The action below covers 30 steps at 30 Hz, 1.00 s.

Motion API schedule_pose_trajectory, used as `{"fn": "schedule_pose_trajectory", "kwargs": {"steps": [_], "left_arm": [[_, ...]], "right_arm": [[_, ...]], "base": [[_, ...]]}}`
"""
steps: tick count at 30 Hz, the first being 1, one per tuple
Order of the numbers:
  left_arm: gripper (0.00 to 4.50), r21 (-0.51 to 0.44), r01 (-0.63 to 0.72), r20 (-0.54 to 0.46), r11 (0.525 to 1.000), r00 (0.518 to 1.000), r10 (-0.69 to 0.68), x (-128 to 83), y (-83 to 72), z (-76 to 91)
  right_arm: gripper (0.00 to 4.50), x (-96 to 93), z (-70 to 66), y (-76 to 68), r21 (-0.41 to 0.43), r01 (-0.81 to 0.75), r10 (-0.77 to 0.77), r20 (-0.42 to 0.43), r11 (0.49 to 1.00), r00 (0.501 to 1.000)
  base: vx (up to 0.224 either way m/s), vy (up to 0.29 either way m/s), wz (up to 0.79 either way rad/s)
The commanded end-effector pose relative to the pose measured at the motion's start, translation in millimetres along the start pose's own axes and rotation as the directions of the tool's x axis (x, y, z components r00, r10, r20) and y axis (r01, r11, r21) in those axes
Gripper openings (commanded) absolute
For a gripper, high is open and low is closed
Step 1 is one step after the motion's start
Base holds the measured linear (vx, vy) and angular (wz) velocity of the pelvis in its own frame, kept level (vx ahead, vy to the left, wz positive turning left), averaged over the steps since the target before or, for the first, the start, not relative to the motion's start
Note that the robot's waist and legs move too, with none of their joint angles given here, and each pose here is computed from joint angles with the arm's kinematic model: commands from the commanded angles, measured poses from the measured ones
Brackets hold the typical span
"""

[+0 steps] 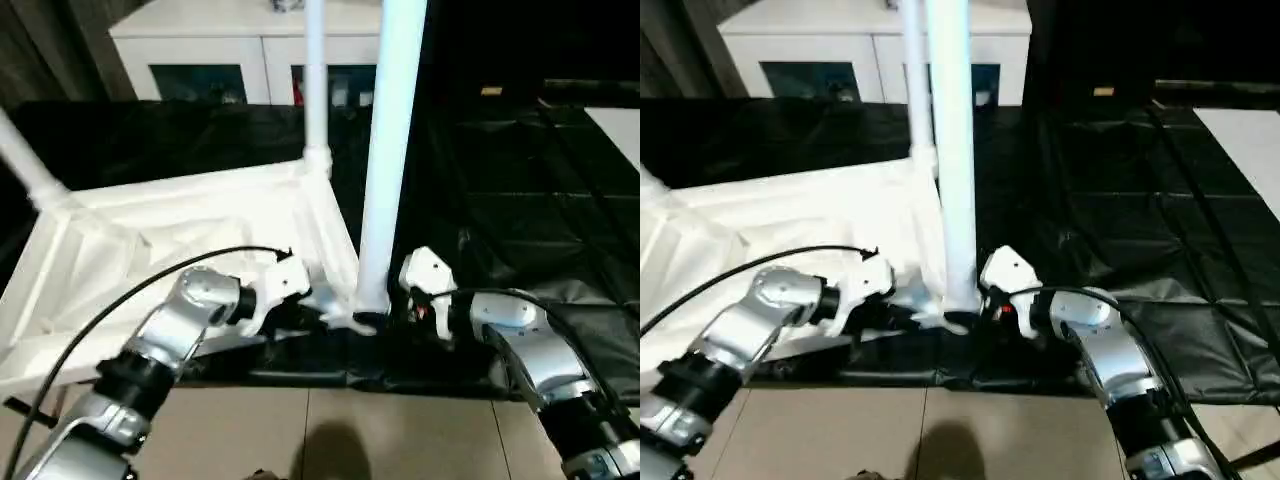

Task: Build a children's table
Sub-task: Rotate leg to tighten

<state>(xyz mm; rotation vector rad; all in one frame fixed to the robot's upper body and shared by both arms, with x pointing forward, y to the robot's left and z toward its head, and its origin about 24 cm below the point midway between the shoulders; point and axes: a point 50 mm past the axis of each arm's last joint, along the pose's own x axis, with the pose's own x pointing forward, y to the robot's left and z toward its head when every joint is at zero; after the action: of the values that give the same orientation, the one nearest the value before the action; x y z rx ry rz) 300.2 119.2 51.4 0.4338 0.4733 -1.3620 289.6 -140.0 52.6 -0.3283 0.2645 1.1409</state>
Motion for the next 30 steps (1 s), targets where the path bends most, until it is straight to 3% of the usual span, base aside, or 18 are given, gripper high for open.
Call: {"fn": "schedule_pose_trajectory", "kwargs": {"steps": [1,7,11,20,23,26,28,30], "left_arm": [[0.00,0.051,0.102,0.006,0.993,0.995,-0.102,2.1,-9.4,7.5],[0.00,0.065,0.104,-0.014,0.992,0.995,-0.103,-4.6,-8.4,6.2],[0.00,0.067,0.101,-0.011,0.993,0.995,-0.100,-4.1,-8.1,7.6],[0.00,0.061,0.098,-0.016,0.993,0.995,-0.097,-4.8,-8.3,6.7],[0.00,0.052,0.076,-0.019,0.996,0.997,-0.075,-4.1,-6.5,6.2],[0.00,-0.015,-0.126,-0.013,0.992,0.992,0.126,6.3,12.9,8.7],[0.00,-0.024,-0.152,-0.015,0.988,0.988,0.152,7.6,15.4,9.2],[0.00,-0.071,-0.271,-0.026,0.960,0.962,0.270,13.5,26.8,12.5]], "right_arm": [[3.16,0.0,10.8,1.8,-0.034,-0.057,0.058,0.033,0.998,0.998],[2.99,1.1,11.3,4.9,-0.073,-0.150,0.151,0.004,0.986,0.989],[2.67,2.9,11.0,4.0,-0.066,-0.161,0.161,-0.005,0.985,0.987],[2.51,1.7,9.7,2.4,-0.052,-0.157,0.157,-0.007,0.986,0.988],[2.51,3.9,8.3,0.2,-0.039,-0.118,0.117,-0.008,0.992,0.993],[2.50,20.2,4.3,-9.0,0.035,0.112,-0.111,-0.012,0.993,0.994],[2.50,22.3,4.1,-9.5,0.045,0.137,-0.136,-0.013,0.990,0.991],[2.48,31.7,3.9,-10.3,0.089,0.240,-0.239,-0.017,0.967,0.971]], "base": [[0.000,0.000,0.00],[0.000,0.000,0.00],[0.000,0.000,0.00],[0.000,0.000,0.00],[0.000,0.000,0.00],[0.000,0.000,0.00],[0.000,0.000,0.00],[0.000,0.000,0.00]]}}
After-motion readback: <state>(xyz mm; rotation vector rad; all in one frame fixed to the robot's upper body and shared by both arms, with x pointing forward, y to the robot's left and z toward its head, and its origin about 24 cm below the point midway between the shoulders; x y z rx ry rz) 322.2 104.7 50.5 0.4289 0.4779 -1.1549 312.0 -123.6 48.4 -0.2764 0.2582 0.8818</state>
